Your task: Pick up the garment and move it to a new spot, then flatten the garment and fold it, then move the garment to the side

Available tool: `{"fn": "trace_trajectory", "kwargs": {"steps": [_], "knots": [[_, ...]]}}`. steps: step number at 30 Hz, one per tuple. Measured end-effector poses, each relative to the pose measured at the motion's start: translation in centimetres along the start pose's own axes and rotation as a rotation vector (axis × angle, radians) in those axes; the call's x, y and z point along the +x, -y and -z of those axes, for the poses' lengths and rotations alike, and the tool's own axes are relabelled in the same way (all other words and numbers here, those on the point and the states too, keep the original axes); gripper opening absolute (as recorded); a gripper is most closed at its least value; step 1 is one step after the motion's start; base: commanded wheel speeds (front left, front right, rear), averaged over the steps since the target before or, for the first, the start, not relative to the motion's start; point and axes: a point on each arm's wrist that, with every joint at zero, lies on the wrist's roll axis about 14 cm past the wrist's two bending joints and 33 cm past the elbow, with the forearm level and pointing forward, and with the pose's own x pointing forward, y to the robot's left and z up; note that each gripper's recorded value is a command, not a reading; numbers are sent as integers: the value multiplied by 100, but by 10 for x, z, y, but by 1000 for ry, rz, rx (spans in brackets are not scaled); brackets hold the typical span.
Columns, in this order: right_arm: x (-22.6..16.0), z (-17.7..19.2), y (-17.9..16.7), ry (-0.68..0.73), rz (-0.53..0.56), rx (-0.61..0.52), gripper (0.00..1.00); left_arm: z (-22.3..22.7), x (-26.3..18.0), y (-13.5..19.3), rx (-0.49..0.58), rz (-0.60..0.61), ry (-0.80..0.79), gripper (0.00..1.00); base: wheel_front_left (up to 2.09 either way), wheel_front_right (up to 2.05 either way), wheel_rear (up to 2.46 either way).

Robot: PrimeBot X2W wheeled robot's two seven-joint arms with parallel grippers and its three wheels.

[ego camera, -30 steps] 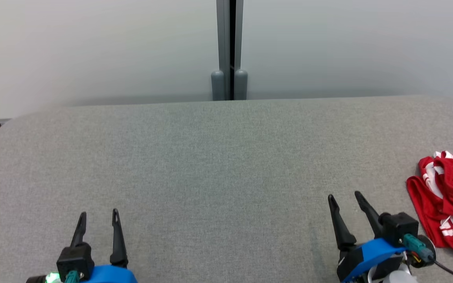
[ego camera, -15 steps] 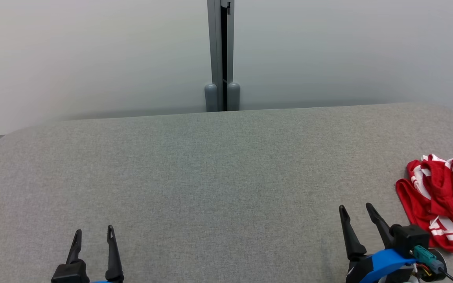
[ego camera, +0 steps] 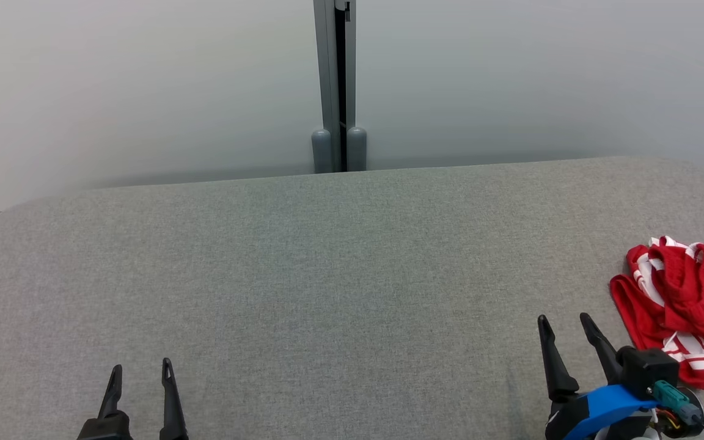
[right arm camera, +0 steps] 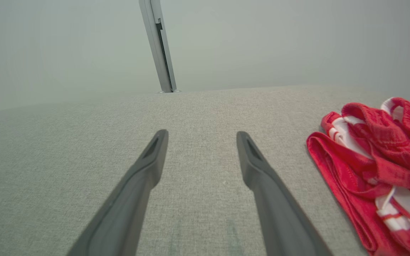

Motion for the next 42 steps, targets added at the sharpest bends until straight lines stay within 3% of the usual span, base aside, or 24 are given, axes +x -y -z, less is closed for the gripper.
{"fn": "trace_trajectory", "kwargs": {"steps": [18, 19, 25, 42], "knots": [[6, 0, -15, -3, -46, -5, 100, 4, 0, 4, -5, 18, -15, 100, 0, 0, 0], [6, 0, -15, -3, -48, -5, 0, 5, 0, 4, -14, 19, -16, 0, 0, 0, 0], [-5, 25, -12, -83, -32, 11, 0, 27, -9, 3, -23, 13, -93, 0, 0, 0, 0], [-2, 16, 3, -68, 59, 322, 0, 24, -1, -5, -362, -50, -125, 0, 0, 0, 0]]}}
